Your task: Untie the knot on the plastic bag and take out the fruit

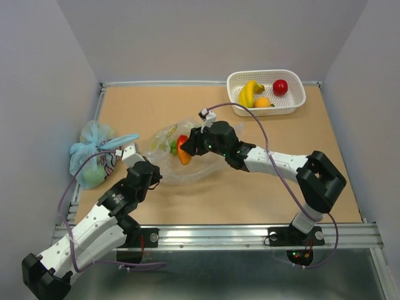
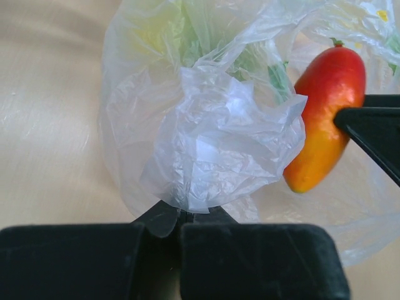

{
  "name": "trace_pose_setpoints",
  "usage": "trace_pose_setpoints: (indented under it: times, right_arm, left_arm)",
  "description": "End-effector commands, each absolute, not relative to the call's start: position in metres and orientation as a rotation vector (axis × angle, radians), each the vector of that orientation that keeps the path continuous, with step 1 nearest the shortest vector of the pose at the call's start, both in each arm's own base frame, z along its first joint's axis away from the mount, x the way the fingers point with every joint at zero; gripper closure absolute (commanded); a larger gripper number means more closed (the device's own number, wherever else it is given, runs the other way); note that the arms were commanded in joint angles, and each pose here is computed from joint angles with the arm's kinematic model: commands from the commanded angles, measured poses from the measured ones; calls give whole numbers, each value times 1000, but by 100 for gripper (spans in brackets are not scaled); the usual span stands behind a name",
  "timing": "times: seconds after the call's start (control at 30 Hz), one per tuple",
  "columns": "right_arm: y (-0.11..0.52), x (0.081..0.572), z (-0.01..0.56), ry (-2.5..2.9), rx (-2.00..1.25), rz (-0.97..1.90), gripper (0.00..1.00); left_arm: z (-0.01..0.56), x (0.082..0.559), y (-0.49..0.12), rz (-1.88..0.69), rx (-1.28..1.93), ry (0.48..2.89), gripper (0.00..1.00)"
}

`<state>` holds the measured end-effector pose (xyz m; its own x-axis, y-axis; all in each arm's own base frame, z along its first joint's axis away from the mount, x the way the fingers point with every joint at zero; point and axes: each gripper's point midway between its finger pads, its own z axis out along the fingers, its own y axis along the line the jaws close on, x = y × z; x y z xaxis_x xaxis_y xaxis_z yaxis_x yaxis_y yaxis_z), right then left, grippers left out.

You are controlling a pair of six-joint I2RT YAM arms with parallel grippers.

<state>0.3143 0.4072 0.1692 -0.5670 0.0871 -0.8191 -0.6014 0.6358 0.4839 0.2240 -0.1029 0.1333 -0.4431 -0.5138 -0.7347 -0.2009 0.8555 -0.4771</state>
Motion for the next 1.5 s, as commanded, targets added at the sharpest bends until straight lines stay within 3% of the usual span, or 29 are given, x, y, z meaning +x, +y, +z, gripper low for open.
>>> trace_pose_setpoints:
  times: [0.0,0.13,0.4,0.67,0.93,0.97,1.07,1.13,1.33,1.47]
  right_arm:
    - [395,313,230,1797,-455,956,100]
    - [369,340,298,1650,-392,889,100]
    - [254,432,347,1577,-95,621,100]
    - [98,535,298,1620,307,314,99]
    - [8,617,242,1620,530,178,100]
    - [1,626,250,1596,535,171,88]
    - [-9,644,241,1590,547,148,28]
    - [-11,645,241,1583,560,138,0]
    - [18,632,278,1582,401,253,0]
    - [79,599,293,1626,127,374,0]
  left_arm:
    - [139,227,-100,-384,-534,1997,100]
    - [139,227,-101,-388,-528,2001,100]
    - [139,228,-102,-394,-529,1998,100]
    - [142,229,-103,-394,-515,1993,100]
    - [145,231,-104,-397,-520,1987,100]
    - [145,231,-104,-399,-527,1988,100]
    - [146,231,-104,-399,-541,1989,100]
    - [148,232,-104,-400,-545,1988,100]
    - [147,235,-105,-382,-541,2001,100]
    - [146,235,-106,-378,-535,2005,100]
